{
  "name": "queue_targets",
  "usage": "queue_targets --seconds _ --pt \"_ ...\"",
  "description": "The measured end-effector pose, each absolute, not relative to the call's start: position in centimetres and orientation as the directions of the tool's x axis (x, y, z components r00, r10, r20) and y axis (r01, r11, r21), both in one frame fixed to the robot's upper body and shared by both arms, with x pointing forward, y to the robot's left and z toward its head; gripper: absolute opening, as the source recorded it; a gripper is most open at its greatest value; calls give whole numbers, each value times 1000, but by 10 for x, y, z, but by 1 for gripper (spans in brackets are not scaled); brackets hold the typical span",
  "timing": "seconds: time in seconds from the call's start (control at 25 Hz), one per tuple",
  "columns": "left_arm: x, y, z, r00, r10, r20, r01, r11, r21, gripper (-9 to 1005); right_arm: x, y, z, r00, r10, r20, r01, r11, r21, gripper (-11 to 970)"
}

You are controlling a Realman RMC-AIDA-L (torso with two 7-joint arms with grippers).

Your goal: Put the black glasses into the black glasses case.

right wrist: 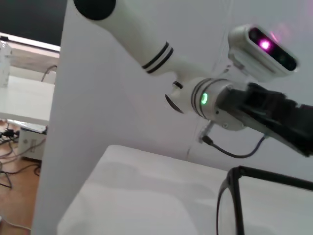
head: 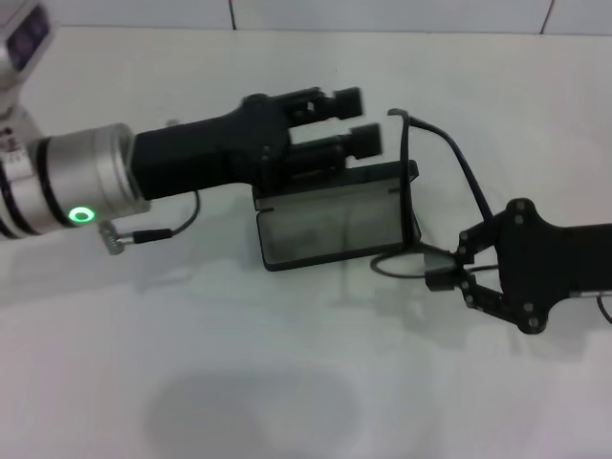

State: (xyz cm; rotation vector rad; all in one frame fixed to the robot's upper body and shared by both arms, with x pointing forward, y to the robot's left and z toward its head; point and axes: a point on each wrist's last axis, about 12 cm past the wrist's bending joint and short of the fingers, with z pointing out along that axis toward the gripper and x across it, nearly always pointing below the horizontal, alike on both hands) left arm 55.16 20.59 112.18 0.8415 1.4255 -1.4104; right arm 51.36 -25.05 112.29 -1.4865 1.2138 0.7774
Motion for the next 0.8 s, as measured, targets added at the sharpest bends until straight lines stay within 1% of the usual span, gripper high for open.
queue_targets --seconds 0.32,0.56,0.8 --pt "551 193 1128 -341 -85 -936 939 14 -343 648 518 -248 1122 316 -297 -901 -937 51 -345 118" --pt "552 188 1128 -406 -19 -914 914 -8 -406 648 518 -244 1122 355 -284 -891 -926 28 -378 118" --pt "556 182 1126 -462 48 -885 886 2 -463 648 518 -241 1125 386 -280 -879 -914 10 -405 117"
